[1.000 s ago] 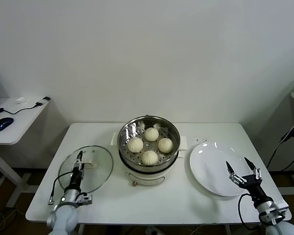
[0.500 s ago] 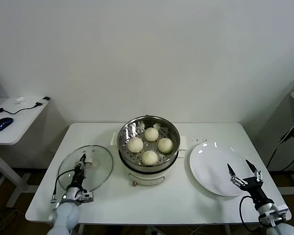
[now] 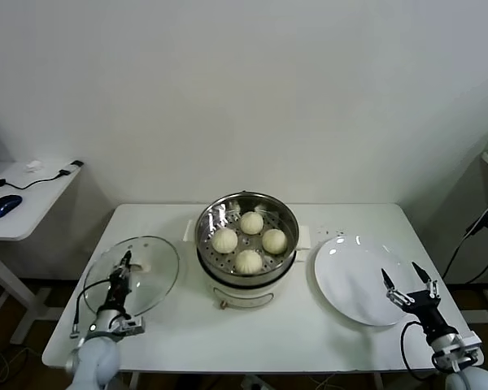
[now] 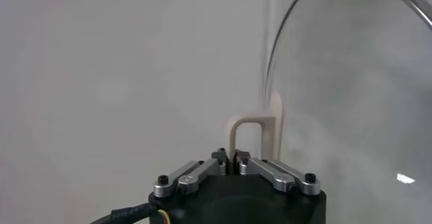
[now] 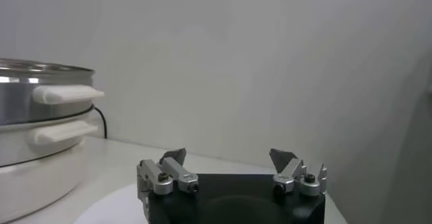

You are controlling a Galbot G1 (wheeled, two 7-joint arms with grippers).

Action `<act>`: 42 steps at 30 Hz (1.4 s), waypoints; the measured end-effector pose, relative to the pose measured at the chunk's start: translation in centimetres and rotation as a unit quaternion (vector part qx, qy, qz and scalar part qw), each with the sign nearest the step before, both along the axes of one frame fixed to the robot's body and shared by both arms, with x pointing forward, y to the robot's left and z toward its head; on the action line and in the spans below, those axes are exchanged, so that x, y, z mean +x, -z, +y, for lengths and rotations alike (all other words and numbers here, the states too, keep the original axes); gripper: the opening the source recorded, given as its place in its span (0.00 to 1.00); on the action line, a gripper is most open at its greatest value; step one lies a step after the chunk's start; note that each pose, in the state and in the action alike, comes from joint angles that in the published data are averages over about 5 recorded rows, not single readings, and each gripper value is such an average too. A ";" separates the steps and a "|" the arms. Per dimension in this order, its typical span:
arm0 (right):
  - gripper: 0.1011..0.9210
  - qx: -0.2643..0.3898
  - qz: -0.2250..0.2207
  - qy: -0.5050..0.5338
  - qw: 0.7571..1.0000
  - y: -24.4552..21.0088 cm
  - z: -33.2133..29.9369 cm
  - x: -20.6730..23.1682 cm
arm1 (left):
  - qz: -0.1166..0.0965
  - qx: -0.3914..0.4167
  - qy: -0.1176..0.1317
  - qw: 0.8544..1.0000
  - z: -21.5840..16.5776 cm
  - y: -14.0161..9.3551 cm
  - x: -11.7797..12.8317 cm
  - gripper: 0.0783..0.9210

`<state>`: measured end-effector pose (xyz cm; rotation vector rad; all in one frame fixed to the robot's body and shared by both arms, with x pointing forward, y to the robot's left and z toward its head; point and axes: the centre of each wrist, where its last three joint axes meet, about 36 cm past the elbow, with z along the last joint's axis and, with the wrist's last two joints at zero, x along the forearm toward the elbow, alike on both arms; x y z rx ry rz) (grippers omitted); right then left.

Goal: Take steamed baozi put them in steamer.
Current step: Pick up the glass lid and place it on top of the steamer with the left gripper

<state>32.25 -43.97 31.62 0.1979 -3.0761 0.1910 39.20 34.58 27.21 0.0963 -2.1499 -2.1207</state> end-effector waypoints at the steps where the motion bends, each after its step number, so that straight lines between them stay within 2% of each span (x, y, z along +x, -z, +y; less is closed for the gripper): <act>1: 0.88 0.000 -0.001 0.001 1.000 0.0 -0.1 0.1 | -0.005 0.000 -0.002 1.000 0.2 -0.6 -0.3 0.08; 8: 0.88 -0.007 -0.003 0.003 1.000 -0.1 -0.6 0.7 | -0.044 0.013 -0.014 0.999 1.1 -6.0 -3.1 0.08; 13: 0.88 -0.015 -0.003 0.001 1.000 -0.2 -1.0 1.3 | -0.073 0.031 -0.016 0.997 0.5 -10.4 -4.8 0.08; 17: 0.88 -0.021 -0.002 0.000 1.000 -0.1 -1.2 1.8 | -0.094 0.044 -0.017 0.994 -1.0 -13.6 -5.2 0.08; 21: 0.88 -0.026 -0.001 -0.001 1.000 0.0 -1.2 2.4 | -0.103 0.051 -0.018 0.993 -3.2 -15.8 -5.0 0.08; 25: 0.88 -0.030 0.001 -0.004 1.000 0.3 -1.0 3.0 | -0.099 0.050 -0.019 0.994 -6.3 -17.5 -4.3 0.08; 33: 0.88 -0.035 0.002 -0.005 0.999 0.6 -0.9 4.0 | -0.061 0.026 -0.014 0.998 -13.6 -19.5 -2.2 0.08; 42: 0.88 -0.036 0.004 0.002 0.999 1.0 -1.2 3.9 | -0.051 0.001 0.003 0.999 -21.4 -20.5 0.2 0.08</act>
